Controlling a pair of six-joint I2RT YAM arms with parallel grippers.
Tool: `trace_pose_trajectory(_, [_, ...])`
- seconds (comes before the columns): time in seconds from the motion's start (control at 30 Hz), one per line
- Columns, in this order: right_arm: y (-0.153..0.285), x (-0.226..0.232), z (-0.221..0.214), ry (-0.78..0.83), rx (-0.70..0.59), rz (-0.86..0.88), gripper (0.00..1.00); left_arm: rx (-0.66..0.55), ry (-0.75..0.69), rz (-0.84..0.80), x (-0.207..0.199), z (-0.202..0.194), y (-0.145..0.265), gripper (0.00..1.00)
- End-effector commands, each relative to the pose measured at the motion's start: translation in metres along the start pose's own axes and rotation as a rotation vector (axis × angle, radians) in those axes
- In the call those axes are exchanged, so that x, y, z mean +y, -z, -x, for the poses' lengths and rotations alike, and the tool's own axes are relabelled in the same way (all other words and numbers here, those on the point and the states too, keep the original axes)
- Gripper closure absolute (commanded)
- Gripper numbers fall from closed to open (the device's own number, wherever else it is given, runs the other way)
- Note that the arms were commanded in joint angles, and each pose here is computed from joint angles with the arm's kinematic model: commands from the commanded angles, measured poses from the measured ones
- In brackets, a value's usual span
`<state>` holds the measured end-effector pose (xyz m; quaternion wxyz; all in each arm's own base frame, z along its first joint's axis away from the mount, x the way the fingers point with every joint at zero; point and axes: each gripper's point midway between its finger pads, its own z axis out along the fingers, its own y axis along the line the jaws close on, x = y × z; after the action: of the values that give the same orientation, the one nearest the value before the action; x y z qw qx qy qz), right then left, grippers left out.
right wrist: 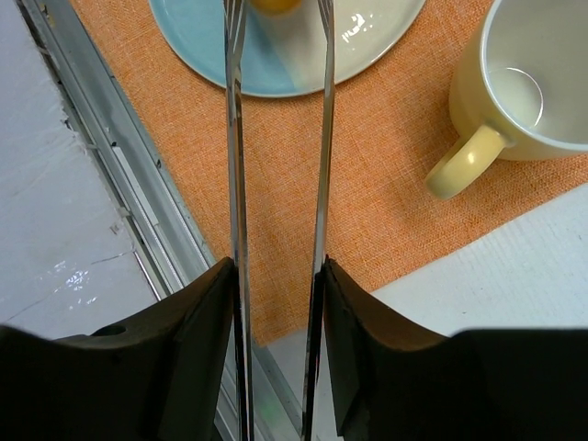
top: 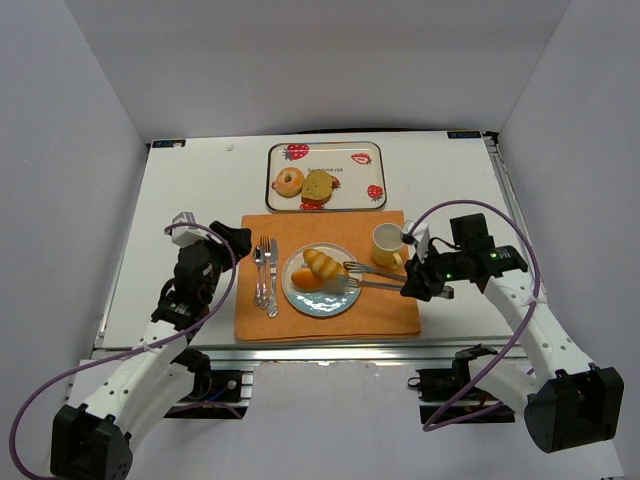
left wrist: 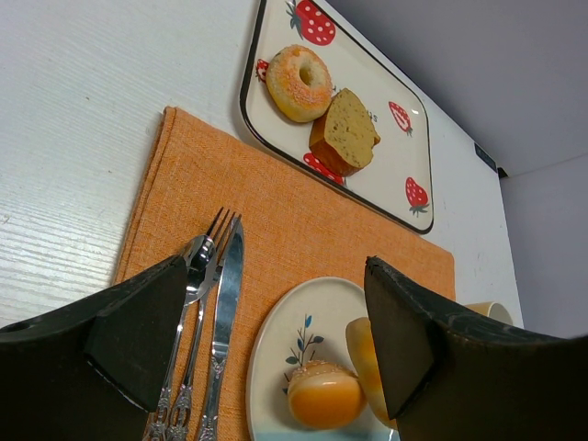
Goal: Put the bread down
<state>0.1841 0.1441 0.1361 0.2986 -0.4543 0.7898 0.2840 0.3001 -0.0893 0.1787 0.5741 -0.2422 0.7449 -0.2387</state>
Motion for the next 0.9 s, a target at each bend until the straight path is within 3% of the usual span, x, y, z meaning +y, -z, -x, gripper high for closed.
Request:
trace_pose_trajectory(0.0, [0.002,-0.001,0.010,0.026,-0.024,-0.005,0.52,-0.011,0.011,-0.014,-0.003,0.003,0.000,0.13])
trace_pose_trajectory(0.63, [0.006,0.003,0.015,0.047,-0.040,0.010,0.53,-0.007,0.009,-0.013,-0.003,0.002,-0.001,0.13])
trace_pose_trajectory(0.87, [0.035,0.007,0.075,0.178,-0.198,-0.021,0.71,-0.004,0.010,-0.018,-0.004,0.001,-0.002,0.13])
